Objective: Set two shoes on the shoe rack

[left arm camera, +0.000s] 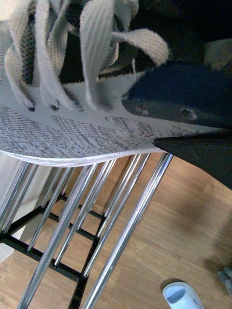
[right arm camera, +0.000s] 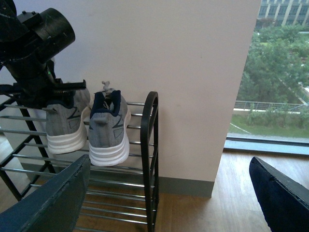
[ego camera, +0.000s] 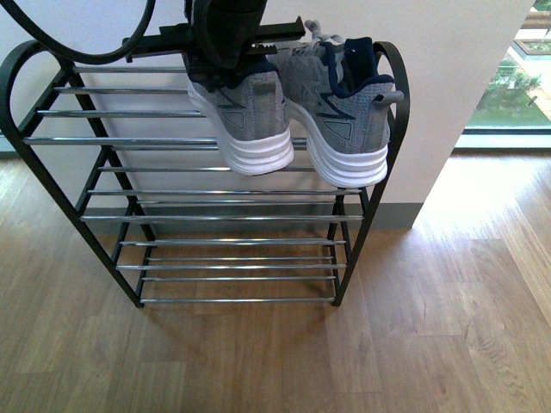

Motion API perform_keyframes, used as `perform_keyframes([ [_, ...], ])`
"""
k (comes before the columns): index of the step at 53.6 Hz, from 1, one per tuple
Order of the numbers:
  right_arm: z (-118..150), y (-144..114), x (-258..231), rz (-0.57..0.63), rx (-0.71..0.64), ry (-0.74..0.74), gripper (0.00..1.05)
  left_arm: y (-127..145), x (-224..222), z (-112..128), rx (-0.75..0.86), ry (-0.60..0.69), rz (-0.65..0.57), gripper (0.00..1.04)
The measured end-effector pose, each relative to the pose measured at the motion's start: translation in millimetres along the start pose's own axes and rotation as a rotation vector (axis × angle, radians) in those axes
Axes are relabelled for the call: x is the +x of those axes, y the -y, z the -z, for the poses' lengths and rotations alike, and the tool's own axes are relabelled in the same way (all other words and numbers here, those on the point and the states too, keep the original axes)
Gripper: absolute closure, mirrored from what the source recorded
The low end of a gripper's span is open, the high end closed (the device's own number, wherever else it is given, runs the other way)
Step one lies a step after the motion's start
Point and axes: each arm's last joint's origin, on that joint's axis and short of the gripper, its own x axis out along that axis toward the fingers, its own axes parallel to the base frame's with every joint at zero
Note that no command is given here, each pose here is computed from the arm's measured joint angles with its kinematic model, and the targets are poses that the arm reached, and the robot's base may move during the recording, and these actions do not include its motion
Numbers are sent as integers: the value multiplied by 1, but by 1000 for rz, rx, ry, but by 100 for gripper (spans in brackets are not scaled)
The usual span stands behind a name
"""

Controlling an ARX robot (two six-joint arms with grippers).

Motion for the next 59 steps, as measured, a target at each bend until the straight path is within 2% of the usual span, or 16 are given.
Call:
perform_keyframes([
  [17,0,0,0,0,0,0,9,12,15,-14,260,94,15,103],
  [25,0,0,0,0,0,0,9,13,19,-13,281,117,30,102],
  [38,0,0,0,0,0,0,9,5,16,-14,249,132,92,66],
  [42,0,0,0,0,0,0,9,2,10,-16,230,135,117,52],
  [52,0,0,0,0,0,0,9,-5,-12,-19,194,176,124,26],
  [57,0,0,0,0,0,0,9,-16,-38,-23,179,291,100,8],
  [59,0,0,0,0,0,0,9,-22,-51,-25,181,354,80,9],
])
